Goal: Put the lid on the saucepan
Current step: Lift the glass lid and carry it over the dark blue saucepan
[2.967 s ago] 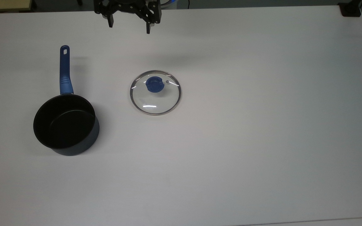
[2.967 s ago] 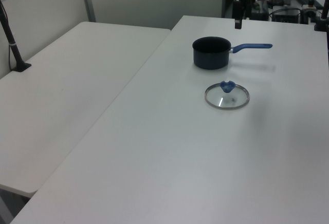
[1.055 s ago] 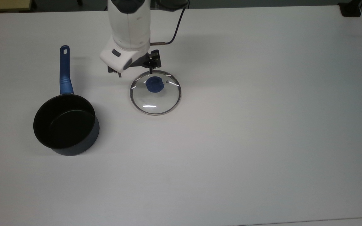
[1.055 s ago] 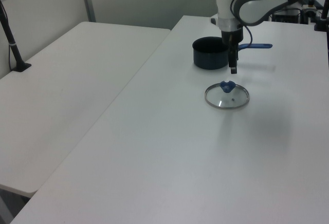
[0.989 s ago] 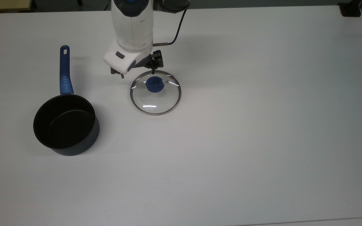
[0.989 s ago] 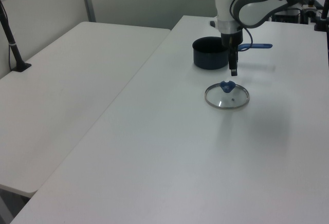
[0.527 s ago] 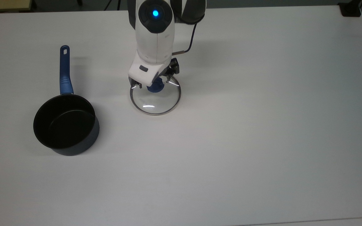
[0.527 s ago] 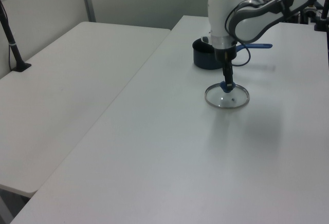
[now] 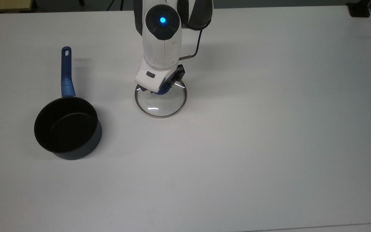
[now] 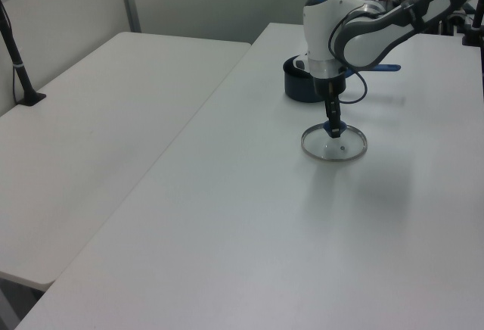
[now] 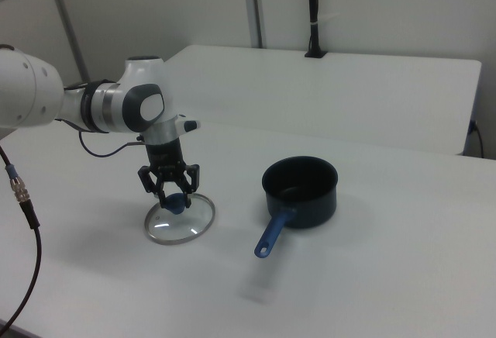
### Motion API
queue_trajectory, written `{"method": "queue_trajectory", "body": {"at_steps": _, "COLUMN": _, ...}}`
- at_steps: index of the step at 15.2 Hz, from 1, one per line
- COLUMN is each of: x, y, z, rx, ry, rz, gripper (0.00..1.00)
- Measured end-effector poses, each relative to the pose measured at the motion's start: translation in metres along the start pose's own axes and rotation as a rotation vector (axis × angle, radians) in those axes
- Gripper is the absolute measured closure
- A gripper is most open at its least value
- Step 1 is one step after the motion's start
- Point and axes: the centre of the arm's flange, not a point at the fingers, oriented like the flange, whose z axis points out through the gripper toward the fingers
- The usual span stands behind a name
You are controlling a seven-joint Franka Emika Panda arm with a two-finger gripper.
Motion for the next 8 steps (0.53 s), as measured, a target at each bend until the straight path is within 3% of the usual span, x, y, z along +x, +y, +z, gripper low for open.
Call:
{"method": "queue_trajectory", "body": {"at_steps": 4, "x": 0.003, "y": 0.002, "z": -0.007, "rx": -0.004, "ry": 0.017, "rz": 0.002, "gripper": 0.4}}
{"method": "queue_trajectory", "body": {"at_steps": 8, "x": 0.007, "y": 0.031, "z": -0.057, "rx": -0.019, "ry": 0.057, "rz": 0.049, "gripper": 0.4}}
